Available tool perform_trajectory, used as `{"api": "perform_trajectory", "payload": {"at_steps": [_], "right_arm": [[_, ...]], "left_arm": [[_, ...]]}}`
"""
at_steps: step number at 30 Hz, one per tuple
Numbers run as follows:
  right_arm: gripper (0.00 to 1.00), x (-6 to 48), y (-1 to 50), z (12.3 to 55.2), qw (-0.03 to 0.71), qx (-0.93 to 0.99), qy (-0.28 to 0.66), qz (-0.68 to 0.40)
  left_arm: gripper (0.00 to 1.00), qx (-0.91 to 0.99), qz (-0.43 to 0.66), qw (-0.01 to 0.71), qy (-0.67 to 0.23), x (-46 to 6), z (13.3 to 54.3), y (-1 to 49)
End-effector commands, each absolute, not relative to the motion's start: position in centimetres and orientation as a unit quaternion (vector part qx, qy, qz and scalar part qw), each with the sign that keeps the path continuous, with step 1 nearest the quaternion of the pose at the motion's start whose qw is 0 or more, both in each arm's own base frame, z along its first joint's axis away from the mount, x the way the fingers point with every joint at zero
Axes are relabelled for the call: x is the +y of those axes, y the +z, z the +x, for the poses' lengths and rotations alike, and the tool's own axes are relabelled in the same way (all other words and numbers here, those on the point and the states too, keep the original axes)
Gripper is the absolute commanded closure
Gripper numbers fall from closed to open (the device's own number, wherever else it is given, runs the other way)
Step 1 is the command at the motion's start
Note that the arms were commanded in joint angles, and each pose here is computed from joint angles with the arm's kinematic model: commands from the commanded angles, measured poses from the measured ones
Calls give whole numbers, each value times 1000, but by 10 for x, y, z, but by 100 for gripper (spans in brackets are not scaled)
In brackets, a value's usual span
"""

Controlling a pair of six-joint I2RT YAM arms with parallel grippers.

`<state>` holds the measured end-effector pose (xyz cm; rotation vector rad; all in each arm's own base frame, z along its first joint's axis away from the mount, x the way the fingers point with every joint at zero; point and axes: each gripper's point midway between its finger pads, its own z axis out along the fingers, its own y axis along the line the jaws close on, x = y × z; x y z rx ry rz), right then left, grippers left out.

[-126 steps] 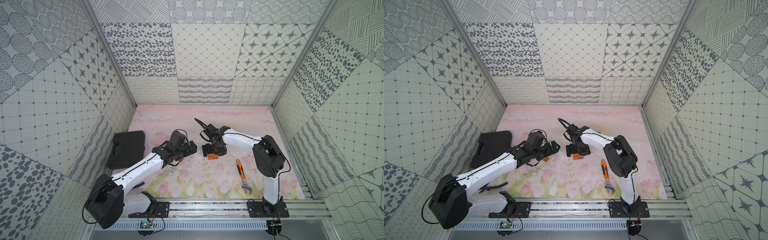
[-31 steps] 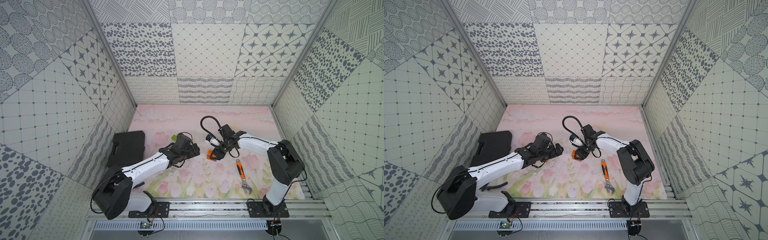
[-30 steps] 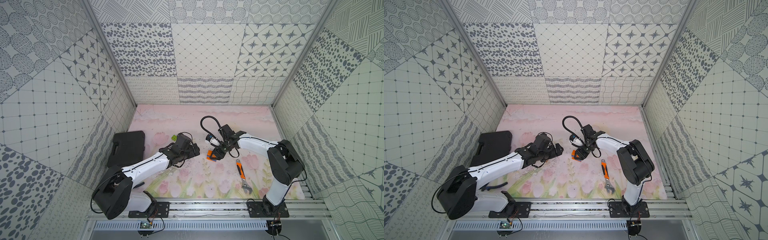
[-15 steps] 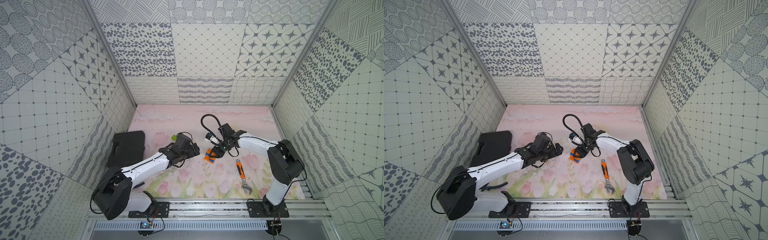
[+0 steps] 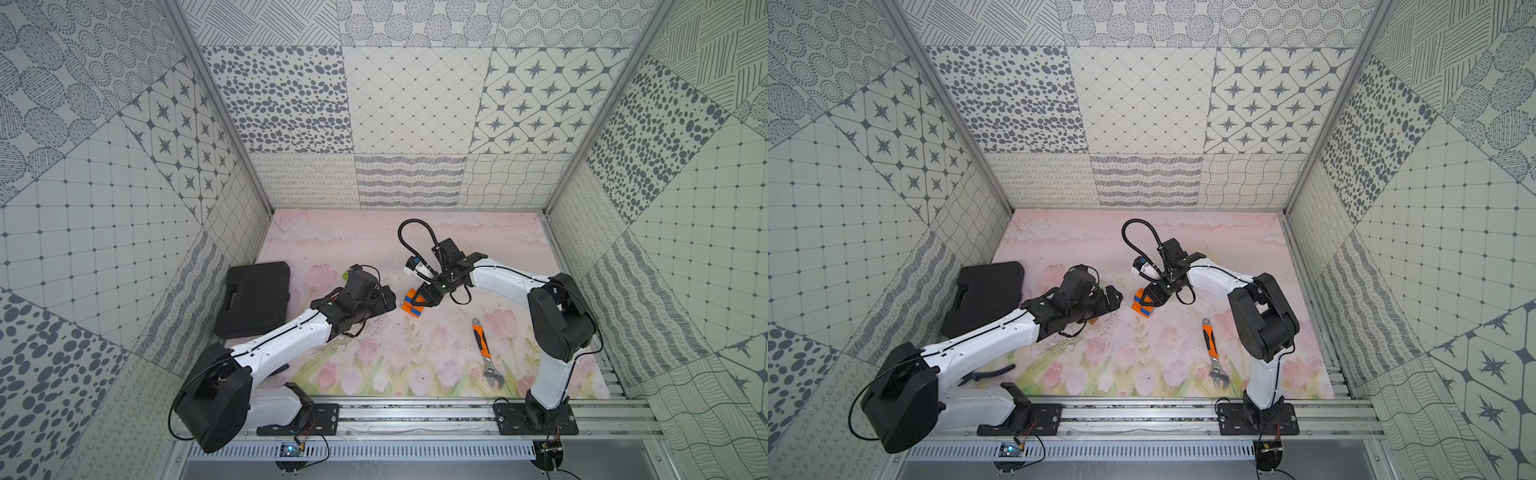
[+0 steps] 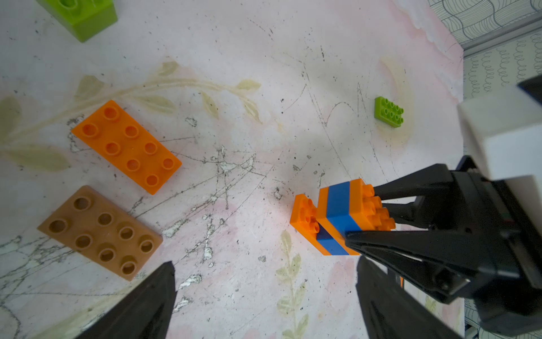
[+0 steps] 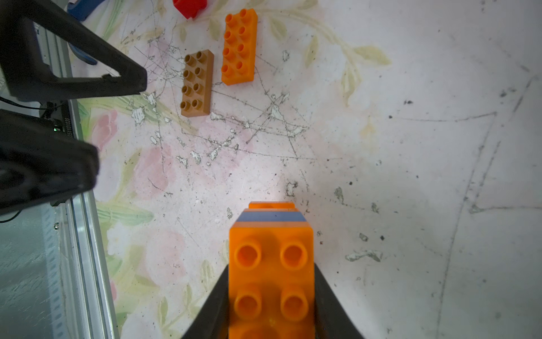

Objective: Assemble the number 5 with lego
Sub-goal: Adjust the lego brick at the center of the board.

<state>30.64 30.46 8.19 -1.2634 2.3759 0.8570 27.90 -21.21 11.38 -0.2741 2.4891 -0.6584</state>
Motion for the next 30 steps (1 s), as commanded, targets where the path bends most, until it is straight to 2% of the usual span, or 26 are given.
{"api": "perform_trajectory", "payload": {"at_steps": [1,13,30], "right_arm": [[64,313,87,311,163,823,314,-444],[64,318,86,310,160,821,318,-446],[64,314,89,305,159,820,311,-453]], "left_arm": [[1,922,-94,294,-232,-205,283,120],[1,916,-84,322,-225,-193,280,129],[1,912,-85,325,-233,-193,280,133]]}}
